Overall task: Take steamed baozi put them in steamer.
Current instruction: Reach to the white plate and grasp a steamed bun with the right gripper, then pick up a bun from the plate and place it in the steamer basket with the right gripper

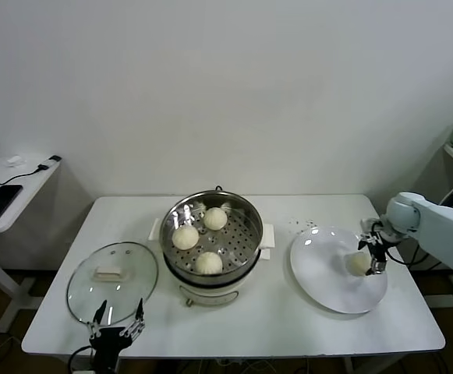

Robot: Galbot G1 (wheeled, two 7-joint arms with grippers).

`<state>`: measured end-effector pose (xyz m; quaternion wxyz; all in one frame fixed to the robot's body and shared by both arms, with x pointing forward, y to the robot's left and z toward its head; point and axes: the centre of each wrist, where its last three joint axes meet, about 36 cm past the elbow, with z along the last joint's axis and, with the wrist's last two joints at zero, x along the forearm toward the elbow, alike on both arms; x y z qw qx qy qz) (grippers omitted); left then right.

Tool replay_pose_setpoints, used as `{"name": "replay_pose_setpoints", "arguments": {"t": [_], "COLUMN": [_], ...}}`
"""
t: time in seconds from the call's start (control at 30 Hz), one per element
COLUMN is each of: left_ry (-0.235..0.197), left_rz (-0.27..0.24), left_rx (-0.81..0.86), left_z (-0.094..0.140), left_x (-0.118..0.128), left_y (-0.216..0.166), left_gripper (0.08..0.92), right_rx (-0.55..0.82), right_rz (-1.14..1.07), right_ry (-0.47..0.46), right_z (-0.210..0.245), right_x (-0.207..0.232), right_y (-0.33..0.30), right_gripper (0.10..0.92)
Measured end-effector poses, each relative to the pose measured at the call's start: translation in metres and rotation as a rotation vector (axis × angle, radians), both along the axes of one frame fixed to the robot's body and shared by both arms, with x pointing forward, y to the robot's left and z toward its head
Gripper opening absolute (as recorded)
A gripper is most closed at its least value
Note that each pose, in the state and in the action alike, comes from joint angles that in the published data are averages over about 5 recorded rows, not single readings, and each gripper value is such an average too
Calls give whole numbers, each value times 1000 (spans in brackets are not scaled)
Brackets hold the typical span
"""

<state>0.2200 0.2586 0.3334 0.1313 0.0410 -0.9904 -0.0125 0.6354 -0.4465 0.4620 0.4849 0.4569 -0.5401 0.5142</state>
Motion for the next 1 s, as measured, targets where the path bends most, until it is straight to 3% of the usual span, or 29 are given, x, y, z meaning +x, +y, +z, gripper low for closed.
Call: {"name": "replay_pose_setpoints", "arguments": {"t": [0.4,0.67,1.0], "left_ry": [-3,-11,-24], "left_rz": [-3,0,-6], "left_rx": [-3,-4,-11], "left_z": [1,4,12], "left_x": [0,0,2], "left_y": [-2,-2,-4], "left_gripper": [823,823,823], "right_rx": [-8,-1,69], "right_rz": [9,5,54], "right_ry": [11,3,-23], "right_z": [0,13,94], "right_x": [-1,-1,15], "right_y": [3,3,49], "right_gripper": [666,637,636]}}
